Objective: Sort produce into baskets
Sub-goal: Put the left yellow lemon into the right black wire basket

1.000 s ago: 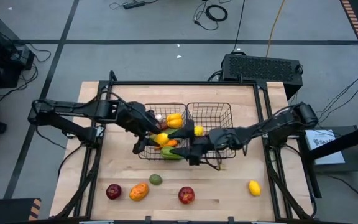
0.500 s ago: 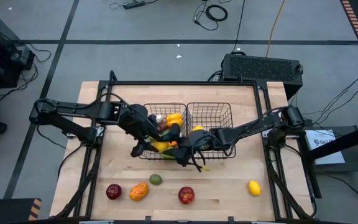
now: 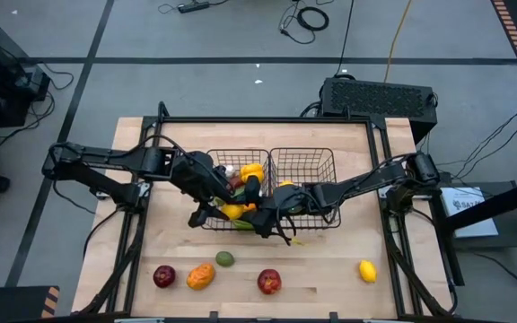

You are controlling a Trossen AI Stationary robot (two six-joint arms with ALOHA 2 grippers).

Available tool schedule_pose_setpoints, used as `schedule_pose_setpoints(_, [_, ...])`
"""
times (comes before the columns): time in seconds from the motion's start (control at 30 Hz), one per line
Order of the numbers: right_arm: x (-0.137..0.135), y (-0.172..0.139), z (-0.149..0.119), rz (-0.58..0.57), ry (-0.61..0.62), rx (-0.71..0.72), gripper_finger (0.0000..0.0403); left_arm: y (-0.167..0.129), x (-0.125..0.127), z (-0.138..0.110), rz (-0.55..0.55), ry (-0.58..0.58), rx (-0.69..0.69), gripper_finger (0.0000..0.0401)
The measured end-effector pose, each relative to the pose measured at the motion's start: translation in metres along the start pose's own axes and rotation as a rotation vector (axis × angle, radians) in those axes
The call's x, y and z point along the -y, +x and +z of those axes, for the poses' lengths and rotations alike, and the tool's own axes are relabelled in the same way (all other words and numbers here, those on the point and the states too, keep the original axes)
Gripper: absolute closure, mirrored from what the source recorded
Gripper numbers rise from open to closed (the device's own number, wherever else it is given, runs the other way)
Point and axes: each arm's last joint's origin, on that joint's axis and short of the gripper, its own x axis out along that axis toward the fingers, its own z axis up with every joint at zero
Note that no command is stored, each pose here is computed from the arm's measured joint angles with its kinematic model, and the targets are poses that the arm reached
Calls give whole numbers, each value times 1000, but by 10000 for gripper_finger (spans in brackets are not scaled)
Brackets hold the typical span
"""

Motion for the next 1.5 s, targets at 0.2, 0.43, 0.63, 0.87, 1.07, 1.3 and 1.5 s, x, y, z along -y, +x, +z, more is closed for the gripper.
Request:
schedule_pose_setpoints(0.2, [0, 0, 1, 4, -2, 15, 163, 0, 0, 0, 3, 11, 1, 177])
schedule_pose_setpoints(0.43, [0, 0, 0, 4, 36, 1, 169, 0, -2, 0, 70, -29, 8, 124])
schedule_pose_setpoints(0.63, [-6, -2, 5, -9, 66, -59, 169, -11, 0, 0, 121, -29, 34, 75])
schedule_pose_setpoints(0.87, [-17, -10, 17, 43, 95, -74, 170, -48, 3, -9, 360, -40, 75, 65])
schedule_pose_setpoints(1.07, [-13, -41, 20, 46, 178, -306, 170, -78, 11, -20, 482, -137, 133, 65])
schedule_pose_setpoints(1.3, [-10, -100, 5, 136, 506, -647, 170, -72, 22, -32, 444, -190, 91, 65])
schedule_pose_setpoints(1.5, [-20, -124, -16, 117, 715, -922, 170, -51, 30, -40, 501, -190, 86, 65])
